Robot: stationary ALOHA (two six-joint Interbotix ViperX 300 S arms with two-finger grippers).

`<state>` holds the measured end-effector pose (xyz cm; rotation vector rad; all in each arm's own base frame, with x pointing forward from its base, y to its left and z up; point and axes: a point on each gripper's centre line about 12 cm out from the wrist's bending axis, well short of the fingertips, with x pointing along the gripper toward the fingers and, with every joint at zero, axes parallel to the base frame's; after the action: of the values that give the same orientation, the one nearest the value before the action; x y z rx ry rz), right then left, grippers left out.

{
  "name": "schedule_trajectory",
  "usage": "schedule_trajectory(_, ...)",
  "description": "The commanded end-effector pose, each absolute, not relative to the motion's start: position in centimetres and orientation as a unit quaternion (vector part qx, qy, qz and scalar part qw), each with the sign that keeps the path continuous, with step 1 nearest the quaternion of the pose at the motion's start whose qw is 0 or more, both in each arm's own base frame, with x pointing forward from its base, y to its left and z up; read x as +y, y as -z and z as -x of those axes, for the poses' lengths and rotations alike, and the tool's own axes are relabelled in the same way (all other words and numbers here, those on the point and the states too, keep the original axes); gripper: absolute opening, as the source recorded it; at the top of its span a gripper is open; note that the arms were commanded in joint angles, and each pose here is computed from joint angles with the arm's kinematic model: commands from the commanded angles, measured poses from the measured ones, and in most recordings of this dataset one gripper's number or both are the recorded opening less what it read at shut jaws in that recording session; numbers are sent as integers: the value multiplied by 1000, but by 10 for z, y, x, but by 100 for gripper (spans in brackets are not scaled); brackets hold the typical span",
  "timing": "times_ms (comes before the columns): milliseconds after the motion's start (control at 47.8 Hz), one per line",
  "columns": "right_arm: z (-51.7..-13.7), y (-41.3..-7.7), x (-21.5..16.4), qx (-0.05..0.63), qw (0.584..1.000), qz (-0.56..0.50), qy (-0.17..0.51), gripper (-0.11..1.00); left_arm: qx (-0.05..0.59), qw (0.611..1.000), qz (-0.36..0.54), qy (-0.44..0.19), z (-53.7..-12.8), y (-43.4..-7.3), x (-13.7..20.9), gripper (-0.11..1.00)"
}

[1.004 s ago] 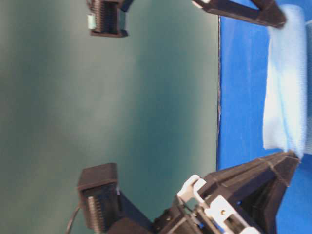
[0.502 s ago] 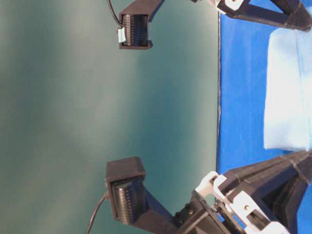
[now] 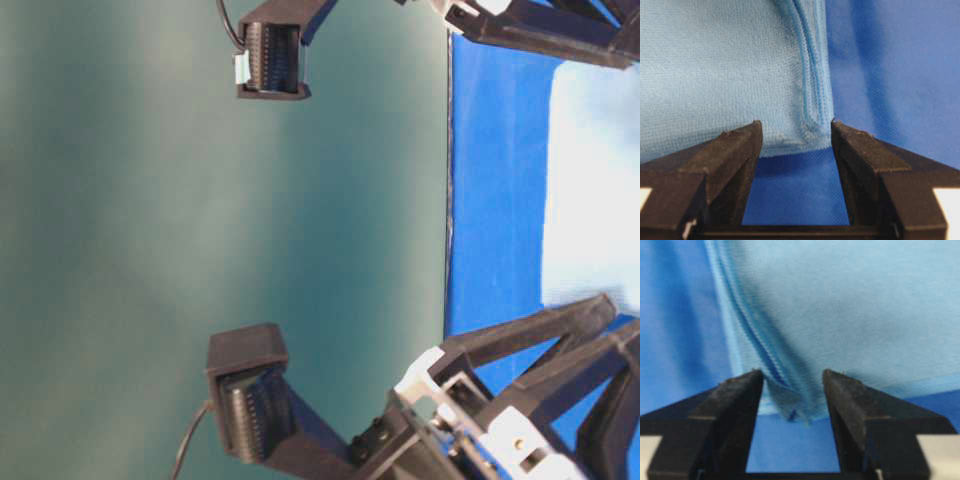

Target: Fold the light blue towel.

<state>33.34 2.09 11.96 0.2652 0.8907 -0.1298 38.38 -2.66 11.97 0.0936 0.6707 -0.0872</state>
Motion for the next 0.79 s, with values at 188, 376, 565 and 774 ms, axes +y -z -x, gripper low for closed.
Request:
schedule_trajectory(188,-335,-182,47,378,918,-112,36,54,307,950,-45,44,-369,-173,-26,53)
schedule_trajectory(376,-317,-221,40,364,924,-95,61,54,267,962,-45,45,-346,-210,-25,53)
schedule_trajectory(565,-291,-254,27,332,937,-68,80,54,219,974,-43,44,-313,-241,-23,53)
schedule_trajectory(774,-249,-283,15,270,957,-64,80,54,163,985,-41,38,-266,-264,-17,53)
